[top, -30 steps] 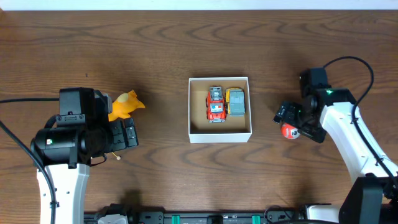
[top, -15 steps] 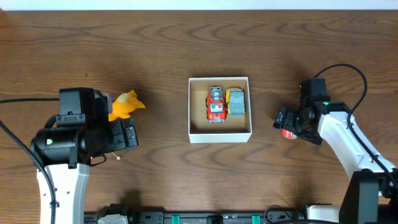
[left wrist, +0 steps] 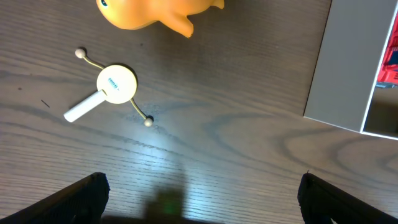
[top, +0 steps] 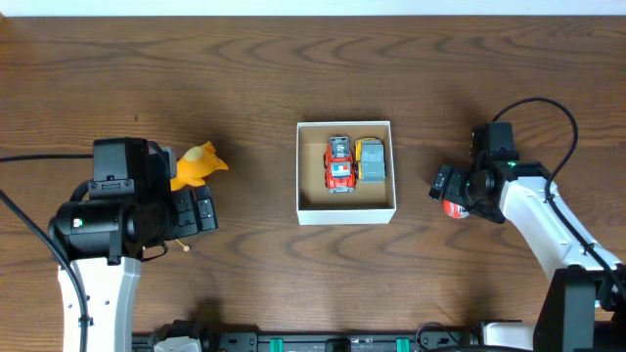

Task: Pack container
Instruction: 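Move right gripper down to the red-grey ball and grasp it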

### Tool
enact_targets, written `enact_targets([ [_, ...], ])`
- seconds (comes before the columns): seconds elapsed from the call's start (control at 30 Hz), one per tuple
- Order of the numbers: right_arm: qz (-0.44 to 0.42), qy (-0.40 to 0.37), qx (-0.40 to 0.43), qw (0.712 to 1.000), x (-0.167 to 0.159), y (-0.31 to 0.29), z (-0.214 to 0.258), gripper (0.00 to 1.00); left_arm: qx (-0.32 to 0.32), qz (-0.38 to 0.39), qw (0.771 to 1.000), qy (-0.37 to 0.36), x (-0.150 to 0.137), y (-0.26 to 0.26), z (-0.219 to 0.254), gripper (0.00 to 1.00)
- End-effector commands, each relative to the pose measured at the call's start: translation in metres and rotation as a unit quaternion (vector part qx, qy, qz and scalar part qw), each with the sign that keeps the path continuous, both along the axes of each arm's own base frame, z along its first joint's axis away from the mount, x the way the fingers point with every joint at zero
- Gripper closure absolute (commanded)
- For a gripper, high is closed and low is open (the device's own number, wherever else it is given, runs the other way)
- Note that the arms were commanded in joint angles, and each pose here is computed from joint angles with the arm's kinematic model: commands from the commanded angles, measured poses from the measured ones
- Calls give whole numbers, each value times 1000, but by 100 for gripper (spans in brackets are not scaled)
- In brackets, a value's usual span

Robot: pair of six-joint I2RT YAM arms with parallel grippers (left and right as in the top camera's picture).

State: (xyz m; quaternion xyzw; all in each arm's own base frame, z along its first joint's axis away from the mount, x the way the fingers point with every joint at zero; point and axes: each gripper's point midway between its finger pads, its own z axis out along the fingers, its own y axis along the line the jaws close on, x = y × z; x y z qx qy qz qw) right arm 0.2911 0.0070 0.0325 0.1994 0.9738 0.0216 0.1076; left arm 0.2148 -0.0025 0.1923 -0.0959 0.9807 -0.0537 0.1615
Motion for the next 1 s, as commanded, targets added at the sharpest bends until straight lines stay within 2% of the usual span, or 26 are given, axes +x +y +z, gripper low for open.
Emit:
enact_targets([
  [0.0,1,12,-20,1000,-7,-8,-7,2,-1,7,1000,-4,1,1,5,2],
  [0.47,-10,17,-45,999,-11,-18,-12,6,-1,7,1000,0,-1,1,4,2],
  [0.6,-9,20,-46,999,-13,-18,-15,13,-1,7,1000,1,-1,1,4,2],
  [0.97,-12,34,-45,998,-27,-18,-28,48,-1,7,1000,1,-1,1,4,2],
])
